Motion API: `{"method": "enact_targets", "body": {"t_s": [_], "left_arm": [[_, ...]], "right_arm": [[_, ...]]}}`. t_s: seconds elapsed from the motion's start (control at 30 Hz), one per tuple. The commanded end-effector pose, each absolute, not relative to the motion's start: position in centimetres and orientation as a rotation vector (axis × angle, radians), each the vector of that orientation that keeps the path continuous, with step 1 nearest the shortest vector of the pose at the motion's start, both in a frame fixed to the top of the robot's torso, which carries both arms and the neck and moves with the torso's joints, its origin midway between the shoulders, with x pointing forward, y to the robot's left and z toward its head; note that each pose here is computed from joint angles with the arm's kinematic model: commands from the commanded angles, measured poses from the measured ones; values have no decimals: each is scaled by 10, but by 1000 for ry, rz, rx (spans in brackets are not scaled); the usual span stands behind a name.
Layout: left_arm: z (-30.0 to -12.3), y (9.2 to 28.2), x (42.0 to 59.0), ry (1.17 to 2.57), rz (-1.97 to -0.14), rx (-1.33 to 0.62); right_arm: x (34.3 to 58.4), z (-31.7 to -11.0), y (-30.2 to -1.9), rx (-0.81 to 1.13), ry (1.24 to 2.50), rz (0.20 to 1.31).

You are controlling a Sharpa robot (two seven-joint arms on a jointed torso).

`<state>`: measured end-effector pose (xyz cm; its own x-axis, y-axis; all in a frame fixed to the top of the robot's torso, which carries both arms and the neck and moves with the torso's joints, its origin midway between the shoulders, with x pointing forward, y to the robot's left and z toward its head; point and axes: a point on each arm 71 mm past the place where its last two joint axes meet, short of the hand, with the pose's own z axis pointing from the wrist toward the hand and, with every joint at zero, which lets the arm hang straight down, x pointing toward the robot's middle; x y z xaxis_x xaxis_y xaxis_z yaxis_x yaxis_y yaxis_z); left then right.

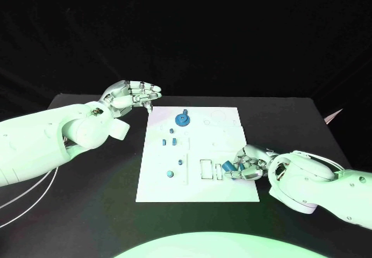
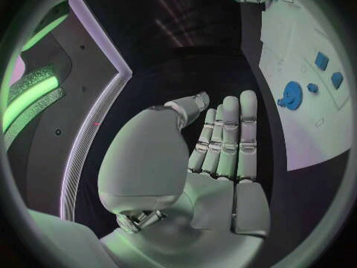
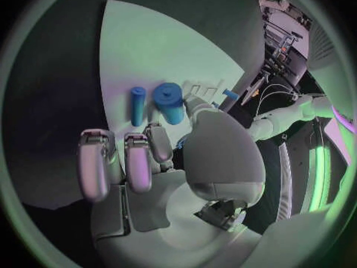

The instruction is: Assemble the parts on the task board

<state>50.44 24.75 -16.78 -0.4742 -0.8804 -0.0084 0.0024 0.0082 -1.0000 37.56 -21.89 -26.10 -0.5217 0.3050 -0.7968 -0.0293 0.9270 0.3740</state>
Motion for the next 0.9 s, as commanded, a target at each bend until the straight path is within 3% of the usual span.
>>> {"method": "enact_targets", "body": {"t_s": [0.03,0.4,0.9], "left_arm": [[-167,245,503,1573,-1581,-922],[-167,246,503,1573,-1580,-923],[-167,246,504,1576,-1579,-924]], "right_arm": [[370,-270,-218,179,2131,391],[367,-261,-215,234,2048,465],[367,-230,-207,264,1985,542]]}}
